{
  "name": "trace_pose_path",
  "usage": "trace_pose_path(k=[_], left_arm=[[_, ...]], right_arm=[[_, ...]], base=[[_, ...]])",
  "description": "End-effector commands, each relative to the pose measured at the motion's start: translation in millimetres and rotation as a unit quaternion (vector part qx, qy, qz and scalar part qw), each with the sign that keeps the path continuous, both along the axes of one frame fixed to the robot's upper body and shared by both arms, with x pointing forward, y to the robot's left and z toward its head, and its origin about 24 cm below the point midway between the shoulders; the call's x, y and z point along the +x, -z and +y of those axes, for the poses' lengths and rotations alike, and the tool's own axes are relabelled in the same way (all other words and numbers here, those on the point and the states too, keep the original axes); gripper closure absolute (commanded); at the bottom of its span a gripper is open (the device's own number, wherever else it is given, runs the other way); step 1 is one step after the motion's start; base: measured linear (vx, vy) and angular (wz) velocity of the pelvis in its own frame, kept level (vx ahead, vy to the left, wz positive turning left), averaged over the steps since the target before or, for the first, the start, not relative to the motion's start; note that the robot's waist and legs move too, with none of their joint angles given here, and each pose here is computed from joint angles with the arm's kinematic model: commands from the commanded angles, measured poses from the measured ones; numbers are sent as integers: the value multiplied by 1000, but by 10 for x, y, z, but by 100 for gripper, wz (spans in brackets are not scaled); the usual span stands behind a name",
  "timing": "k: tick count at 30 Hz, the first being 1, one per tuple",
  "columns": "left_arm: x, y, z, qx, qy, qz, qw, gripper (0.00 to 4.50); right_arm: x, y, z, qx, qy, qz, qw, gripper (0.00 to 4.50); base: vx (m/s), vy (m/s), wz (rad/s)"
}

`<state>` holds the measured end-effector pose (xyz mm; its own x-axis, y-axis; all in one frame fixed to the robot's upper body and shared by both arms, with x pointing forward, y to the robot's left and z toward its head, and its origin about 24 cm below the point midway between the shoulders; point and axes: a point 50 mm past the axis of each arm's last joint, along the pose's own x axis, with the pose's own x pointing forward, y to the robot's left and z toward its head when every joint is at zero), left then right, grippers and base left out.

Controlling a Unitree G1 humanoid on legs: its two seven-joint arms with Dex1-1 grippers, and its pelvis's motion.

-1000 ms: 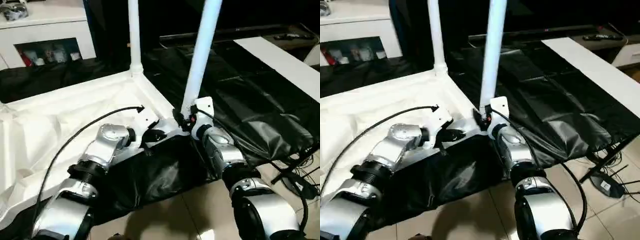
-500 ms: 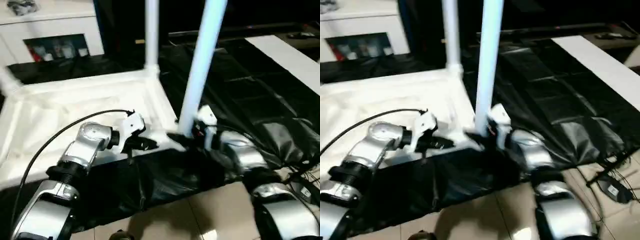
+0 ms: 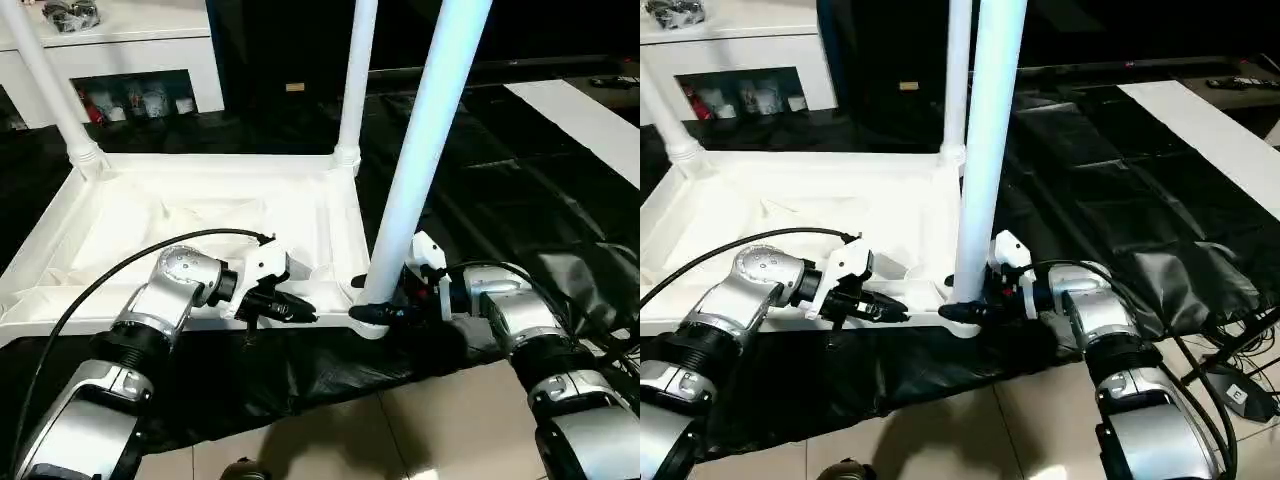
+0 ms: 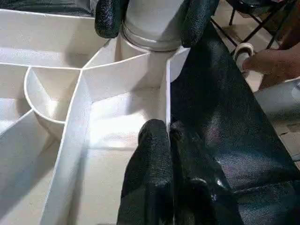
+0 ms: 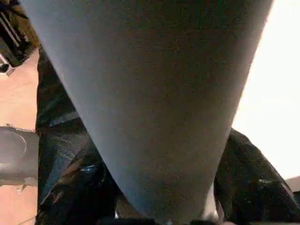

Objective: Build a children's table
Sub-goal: Rotate leg to tighten

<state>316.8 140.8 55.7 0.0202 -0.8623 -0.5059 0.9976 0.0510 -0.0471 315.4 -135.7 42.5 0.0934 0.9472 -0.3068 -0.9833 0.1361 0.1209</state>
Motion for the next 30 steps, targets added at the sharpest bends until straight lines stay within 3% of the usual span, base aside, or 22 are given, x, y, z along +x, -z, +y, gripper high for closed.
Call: trace_pose_path(k=[1,4,6,8,11,12,17,20,22,23,26,28,30], left_arm=[[60,-86,-164,-14,10,-24,1000,450],[73,-77,-162,-19,-9,-23,1000,450],[116,-64,-182,-22,-53,-26,998,450],[135,-63,-196,-24,-68,-28,997,450],[189,-49,-299,-26,-113,-41,992,450],[192,-39,-376,-32,-126,-39,991,450],[225,12,-596,-33,-171,-49,983,450],[230,41,-705,-29,-190,-56,980,450],[224,53,-733,-25,-191,-61,979,450],[216,63,-746,-22,-190,-64,980,450],[183,68,-746,-27,-177,-58,982,450],[174,64,-714,-28,-169,-58,983,450],[166,49,-637,-29,-151,-60,986,450]], right_arm=[[-178,178,241,-21,-85,50,995,211],[-144,167,255,1,-46,51,998,211],[-28,151,281,34,58,42,997,211],[7,159,291,36,91,40,994,211],[140,229,339,24,233,21,972,213],[178,262,371,23,289,24,957,214],[256,305,532,25,409,29,912,220],[280,292,665,24,443,33,896,222],[286,274,720,27,445,29,895,222],[289,245,767,39,438,26,898,178],[315,184,767,66,436,24,897,162],[324,168,740,65,426,15,902,148],[331,144,662,46,395,-16,917,118]], base=[[0,0,0],[0,0,0],[0,0,0],[0,0,0],[0,0,0],[0,0,0],[0,0,0],[0,0,0],[0,0,0],[0,0,0],[0,0,0],[0,0,0],[0,0,0]])
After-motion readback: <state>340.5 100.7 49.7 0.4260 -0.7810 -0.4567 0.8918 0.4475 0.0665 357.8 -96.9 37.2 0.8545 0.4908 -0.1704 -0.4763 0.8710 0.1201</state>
